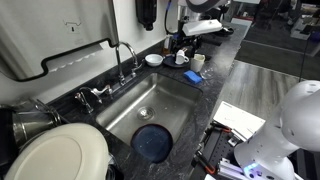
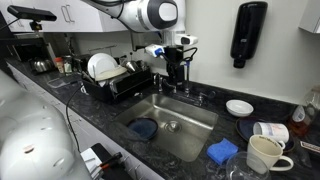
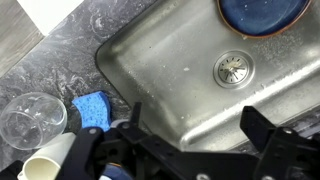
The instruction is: Put the mug in the sink
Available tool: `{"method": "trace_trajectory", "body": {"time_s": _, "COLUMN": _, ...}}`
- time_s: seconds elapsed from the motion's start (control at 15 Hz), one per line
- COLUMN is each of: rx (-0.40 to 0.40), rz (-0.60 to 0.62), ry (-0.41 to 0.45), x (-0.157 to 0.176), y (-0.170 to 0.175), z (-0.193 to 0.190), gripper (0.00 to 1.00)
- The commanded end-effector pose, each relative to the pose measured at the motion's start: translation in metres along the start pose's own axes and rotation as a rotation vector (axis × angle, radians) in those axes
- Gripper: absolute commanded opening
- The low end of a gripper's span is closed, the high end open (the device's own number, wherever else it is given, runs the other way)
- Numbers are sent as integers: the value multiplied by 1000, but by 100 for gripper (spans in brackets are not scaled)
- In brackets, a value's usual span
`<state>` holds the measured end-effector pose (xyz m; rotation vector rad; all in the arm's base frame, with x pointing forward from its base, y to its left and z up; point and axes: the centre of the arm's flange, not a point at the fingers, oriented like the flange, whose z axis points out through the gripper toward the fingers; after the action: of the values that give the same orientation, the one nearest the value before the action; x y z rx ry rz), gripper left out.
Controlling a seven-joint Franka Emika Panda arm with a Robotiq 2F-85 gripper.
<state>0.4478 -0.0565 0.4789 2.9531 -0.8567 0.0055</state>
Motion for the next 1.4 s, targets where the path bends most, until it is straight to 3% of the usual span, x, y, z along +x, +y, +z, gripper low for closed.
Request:
{"method": "trace_trajectory", "body": {"time_s": 0.0, "rx": 7, "rz": 99, "ry": 0, "x": 46, "y": 13, "z": 9, "gripper": 100}}
{"method": "trace_trajectory", "body": {"time_s": 0.2, "rx": 9, "rz": 53, "ry": -56, "x": 73, "y": 36, "z": 14, "gripper": 100}}
{"method": "trace_trajectory", "body": {"time_s": 0.67, "rx": 76, "rz": -258, "ry": -187, "x": 136, "y": 91, "z": 18, "gripper": 100}}
{"method": "trace_trajectory", "body": {"time_s": 0.87, "rx": 56, "rz": -401, "ry": -245, "x": 149, "y": 115, "z": 23, "gripper": 100}}
{"method": "trace_trajectory", "body": {"time_s": 0.93, "rx": 46, "rz": -434, "ry": -246, "x": 155, "y": 127, "z": 24, "gripper": 100}}
{"method": "trace_trajectory", "body": {"time_s": 1.07, "rx": -46, "rz": -455, "ry": -95, "x": 164, "y": 142, "z": 28, "gripper": 100}}
{"method": "trace_trajectory", "body": {"time_s": 1.13, "rx": 3, "rz": -419, "ry": -162, "x": 147, "y": 130, "z": 25, "gripper": 100}}
{"method": "trace_trajectory", "body": {"time_s": 1.33, "rx": -6, "rz": -418, "ry": -152, "x": 150, "y": 133, "z": 25, "gripper": 100}}
